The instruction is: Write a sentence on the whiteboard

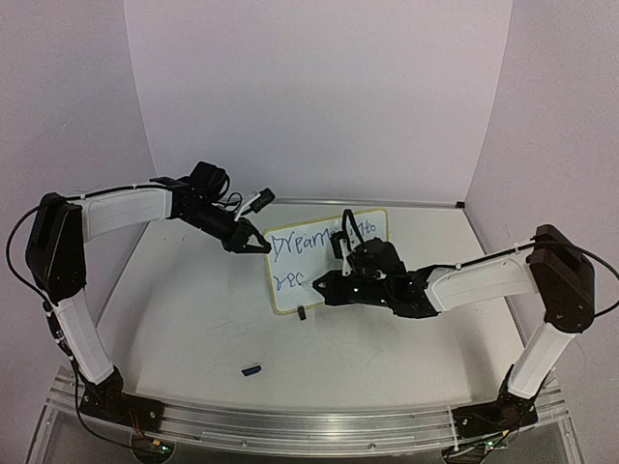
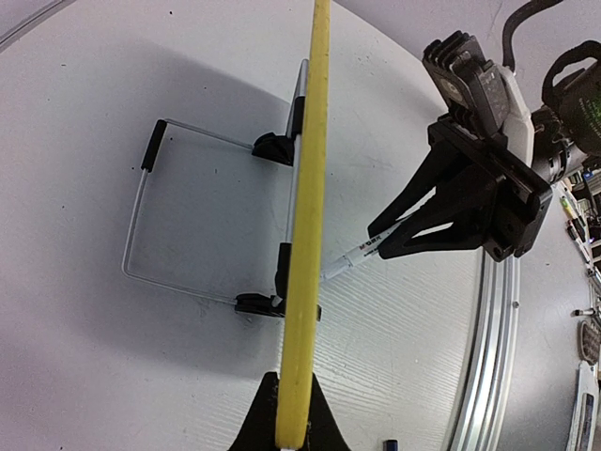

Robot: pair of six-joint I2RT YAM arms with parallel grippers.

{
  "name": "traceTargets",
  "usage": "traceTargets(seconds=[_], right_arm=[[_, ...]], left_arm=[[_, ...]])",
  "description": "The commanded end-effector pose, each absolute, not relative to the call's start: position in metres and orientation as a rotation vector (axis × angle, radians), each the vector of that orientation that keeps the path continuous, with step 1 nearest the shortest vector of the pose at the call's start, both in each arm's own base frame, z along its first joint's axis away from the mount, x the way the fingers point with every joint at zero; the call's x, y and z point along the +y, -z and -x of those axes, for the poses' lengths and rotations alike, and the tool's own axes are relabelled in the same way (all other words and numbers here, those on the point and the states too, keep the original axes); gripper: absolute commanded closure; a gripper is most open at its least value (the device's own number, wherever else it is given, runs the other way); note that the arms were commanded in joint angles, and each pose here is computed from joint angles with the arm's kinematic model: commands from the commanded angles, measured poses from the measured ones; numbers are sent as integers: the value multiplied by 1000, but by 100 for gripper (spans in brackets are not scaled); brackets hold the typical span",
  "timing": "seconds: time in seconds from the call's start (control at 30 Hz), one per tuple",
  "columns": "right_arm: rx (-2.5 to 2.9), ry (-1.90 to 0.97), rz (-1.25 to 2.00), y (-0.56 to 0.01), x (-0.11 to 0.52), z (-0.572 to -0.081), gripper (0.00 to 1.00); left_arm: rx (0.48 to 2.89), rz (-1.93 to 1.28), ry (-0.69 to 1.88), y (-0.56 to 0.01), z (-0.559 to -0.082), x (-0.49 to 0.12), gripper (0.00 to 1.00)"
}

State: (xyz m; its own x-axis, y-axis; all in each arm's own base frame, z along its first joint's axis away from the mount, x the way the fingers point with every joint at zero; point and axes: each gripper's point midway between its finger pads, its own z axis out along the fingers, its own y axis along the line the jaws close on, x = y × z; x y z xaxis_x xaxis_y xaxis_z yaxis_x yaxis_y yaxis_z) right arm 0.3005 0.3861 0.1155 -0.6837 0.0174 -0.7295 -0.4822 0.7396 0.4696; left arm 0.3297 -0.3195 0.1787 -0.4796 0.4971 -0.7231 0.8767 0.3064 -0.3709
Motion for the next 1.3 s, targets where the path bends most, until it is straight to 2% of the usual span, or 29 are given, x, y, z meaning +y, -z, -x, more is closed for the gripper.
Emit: traceTargets(seconds=[0.0,0.53,1.27], right_arm=[[2157,-829,312,-127,384,-311,100],[2018,-870,243,-175,382,-320,100],[2155,-858,265,-127,376,-305,100]], left_arm=[[2160,-1250,1024,-166,-320,-322,100],[2160,-1250,1024,-166,-320,-322,100],[2162,-1251,1025,-165,-320,-322,100]])
